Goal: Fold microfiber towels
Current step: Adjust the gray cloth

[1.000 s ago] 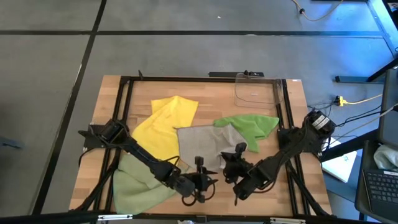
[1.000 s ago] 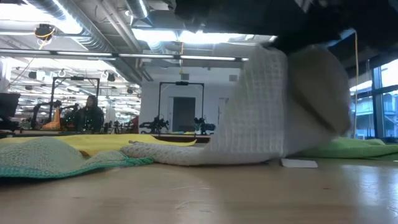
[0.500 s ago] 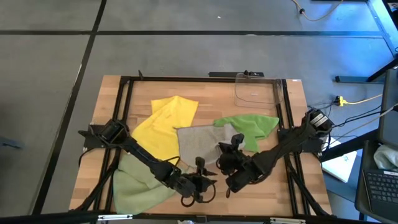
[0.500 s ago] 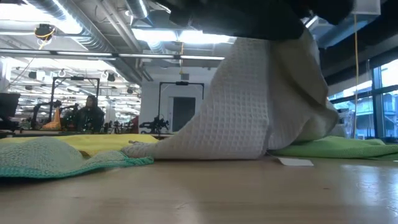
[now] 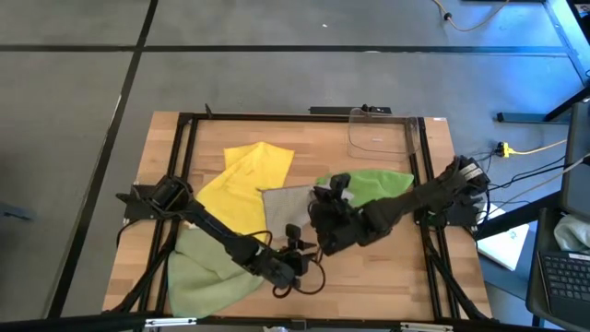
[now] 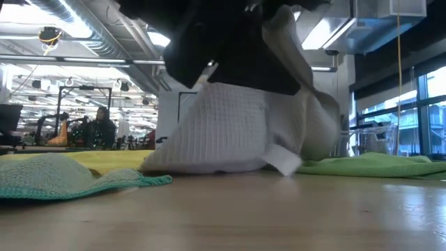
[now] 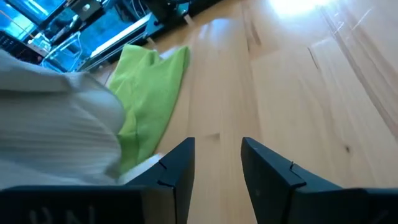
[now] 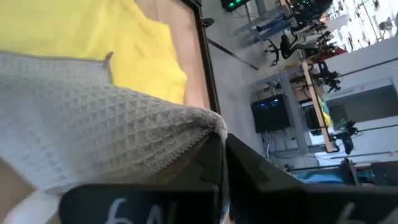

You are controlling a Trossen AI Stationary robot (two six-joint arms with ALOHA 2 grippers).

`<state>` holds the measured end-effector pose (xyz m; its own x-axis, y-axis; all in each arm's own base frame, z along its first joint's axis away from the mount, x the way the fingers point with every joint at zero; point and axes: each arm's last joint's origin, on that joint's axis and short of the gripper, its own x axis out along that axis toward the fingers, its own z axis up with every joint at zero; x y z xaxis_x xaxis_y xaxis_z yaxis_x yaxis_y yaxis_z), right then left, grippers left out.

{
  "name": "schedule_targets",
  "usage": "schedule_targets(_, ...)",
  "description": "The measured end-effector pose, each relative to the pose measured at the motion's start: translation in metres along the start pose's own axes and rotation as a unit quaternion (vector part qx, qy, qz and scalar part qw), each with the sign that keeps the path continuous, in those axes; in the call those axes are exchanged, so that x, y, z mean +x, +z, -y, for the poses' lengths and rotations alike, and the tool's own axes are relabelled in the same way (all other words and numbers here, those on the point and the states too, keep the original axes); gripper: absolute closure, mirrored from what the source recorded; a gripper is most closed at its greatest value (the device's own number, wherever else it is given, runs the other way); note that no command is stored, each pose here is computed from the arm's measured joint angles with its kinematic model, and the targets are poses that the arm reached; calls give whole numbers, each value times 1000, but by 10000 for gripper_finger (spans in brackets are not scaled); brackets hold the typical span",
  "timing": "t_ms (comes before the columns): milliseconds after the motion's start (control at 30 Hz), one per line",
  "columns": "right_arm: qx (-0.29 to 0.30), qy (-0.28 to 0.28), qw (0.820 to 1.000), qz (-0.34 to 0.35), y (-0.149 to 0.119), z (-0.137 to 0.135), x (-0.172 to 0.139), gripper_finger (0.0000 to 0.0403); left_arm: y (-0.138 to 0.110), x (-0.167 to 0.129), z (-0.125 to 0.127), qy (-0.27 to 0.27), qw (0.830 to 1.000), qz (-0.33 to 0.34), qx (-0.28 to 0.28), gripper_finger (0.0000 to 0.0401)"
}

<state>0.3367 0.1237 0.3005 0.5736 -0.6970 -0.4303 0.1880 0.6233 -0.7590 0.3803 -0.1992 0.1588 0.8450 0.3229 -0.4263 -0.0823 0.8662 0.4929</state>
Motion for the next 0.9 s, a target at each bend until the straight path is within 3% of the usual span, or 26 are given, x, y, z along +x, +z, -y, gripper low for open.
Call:
schedule_targets(233, 14, 29, 999, -5, 11, 24, 4, 389, -11, -5, 2, 40, 998, -45, 23, 277)
schedule_targets(367, 14, 32, 999, -4, 12, 25, 3, 384, -20, -16, 5, 124, 989, -69, 51, 277)
schedule_targets(500, 18, 41, 999, -4, 11, 23, 1, 396, -18, -23, 7, 201, 977, -50, 52, 277)
schedule_targets(567, 18, 50, 999, -4, 11, 22, 1, 397, -18, -19, 4, 185, 980, -56, 55, 277)
schedule_targets(733, 17, 54, 998, -5, 11, 22, 1, 384, -26, -3, -1, 82, 989, -93, 77, 277)
schedule_targets(900, 17, 59, 998, -5, 11, 22, 1, 390, -40, 4, -1, 54, 975, -141, 163, 277)
